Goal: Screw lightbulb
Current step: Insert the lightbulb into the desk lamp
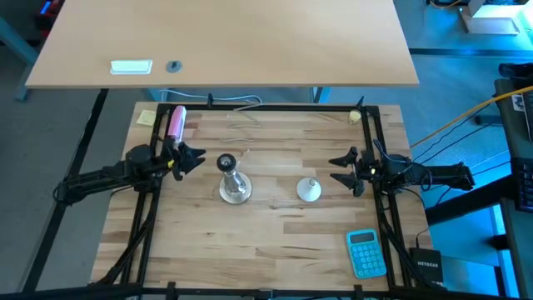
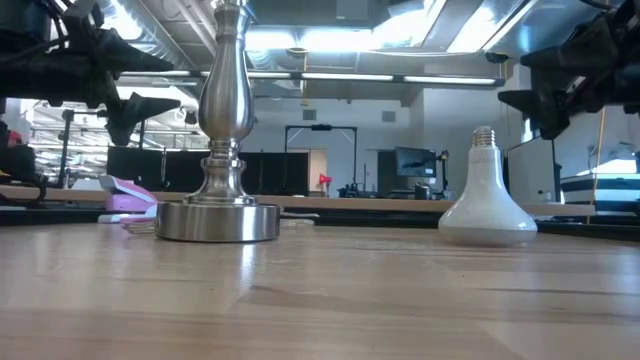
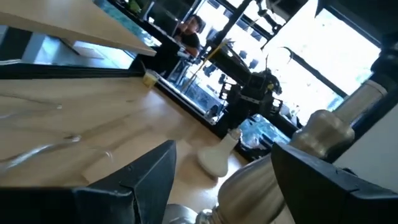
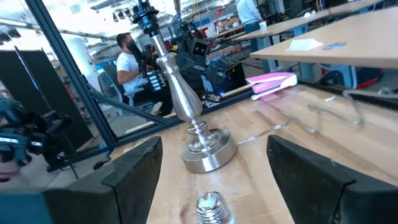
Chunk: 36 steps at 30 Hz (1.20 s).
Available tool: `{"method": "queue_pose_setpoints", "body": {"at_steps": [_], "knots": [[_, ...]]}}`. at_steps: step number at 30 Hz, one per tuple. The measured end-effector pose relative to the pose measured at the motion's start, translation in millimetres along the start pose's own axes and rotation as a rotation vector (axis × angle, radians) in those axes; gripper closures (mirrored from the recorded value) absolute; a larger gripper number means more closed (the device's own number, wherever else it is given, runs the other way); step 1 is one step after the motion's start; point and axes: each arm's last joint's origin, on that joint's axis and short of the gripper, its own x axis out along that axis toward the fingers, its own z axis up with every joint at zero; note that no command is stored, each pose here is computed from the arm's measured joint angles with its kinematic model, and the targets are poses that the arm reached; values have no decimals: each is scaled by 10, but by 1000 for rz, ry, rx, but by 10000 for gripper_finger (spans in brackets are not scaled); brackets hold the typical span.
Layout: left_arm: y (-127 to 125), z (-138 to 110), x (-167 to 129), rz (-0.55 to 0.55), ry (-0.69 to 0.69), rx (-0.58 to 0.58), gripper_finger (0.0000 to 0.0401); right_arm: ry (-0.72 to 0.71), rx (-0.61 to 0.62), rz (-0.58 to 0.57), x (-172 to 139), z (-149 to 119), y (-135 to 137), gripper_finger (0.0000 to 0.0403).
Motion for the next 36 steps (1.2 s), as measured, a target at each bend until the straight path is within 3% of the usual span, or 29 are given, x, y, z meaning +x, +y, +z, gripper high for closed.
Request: {"method": "queue_pose_setpoints", "body": {"at_steps": [7, 13, 20, 25, 29, 36], "knots": [[-5, 22, -2, 17, -31, -26, 148, -1, 14, 0, 0, 0, 0, 111], [-176, 145, -38, -124, 6, -73, 148, -10, 11, -20, 0, 4, -5, 111], [-443, 339, -109, -269, 12, -16, 148, -10, -55, -23, 0, 4, -6, 111], [-601, 395, -78, -327, 87, -10, 148, -8, -57, -24, 0, 2, -7, 111], [-746, 404, 16, -338, 192, -72, 148, 6, -57, 5, 0, -4, 0, 111], [-1145, 400, 228, -351, 365, -123, 148, 25, -56, 56, -1, -11, 15, 111]]}}
